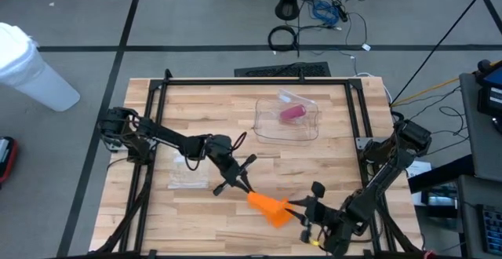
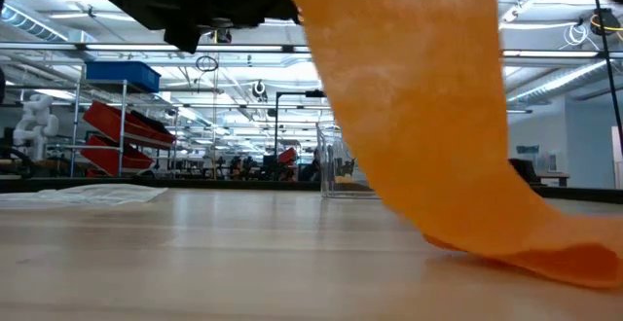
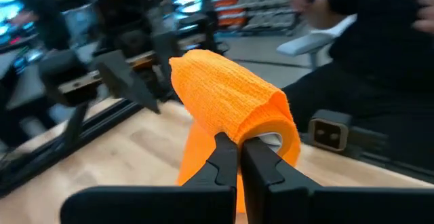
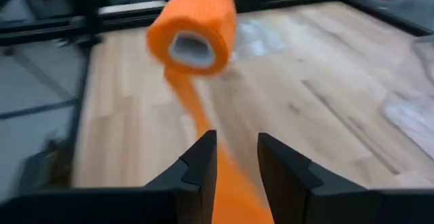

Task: Roll bandage
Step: Roll the orange bandage

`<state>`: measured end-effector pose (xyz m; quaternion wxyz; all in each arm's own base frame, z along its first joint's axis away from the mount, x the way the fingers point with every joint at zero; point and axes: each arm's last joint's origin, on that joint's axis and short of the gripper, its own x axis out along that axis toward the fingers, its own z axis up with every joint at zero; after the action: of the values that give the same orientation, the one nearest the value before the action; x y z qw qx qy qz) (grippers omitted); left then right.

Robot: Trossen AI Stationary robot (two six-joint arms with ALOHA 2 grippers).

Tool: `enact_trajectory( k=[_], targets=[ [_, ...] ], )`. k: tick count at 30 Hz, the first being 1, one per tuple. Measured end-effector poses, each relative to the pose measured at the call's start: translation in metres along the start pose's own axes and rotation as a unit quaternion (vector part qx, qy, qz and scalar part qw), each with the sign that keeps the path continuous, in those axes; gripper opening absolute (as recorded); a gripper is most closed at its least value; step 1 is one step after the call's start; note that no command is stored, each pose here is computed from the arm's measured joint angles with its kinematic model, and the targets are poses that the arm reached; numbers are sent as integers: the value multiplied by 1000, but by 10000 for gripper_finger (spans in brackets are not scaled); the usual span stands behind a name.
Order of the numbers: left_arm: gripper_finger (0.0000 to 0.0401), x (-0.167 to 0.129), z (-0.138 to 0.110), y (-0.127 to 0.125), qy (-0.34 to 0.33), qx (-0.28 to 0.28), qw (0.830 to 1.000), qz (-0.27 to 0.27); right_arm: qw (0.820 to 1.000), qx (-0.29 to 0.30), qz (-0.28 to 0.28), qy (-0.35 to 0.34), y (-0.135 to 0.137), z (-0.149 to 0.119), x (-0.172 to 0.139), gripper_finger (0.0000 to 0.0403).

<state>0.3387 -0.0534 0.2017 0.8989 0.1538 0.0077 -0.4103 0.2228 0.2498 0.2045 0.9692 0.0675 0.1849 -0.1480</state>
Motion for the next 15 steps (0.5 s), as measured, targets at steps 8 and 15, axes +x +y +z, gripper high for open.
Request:
enact_trajectory(
  k=[8,15],
  targets=[
    [1,2,7,-4,-38,32,998,-42,995,-34,13,-93,3,19,-58,93],
    [0,8,13,-10,-56,76,994,-49,985,41,-69,-150,-2,-4,-33,93]
  ],
)
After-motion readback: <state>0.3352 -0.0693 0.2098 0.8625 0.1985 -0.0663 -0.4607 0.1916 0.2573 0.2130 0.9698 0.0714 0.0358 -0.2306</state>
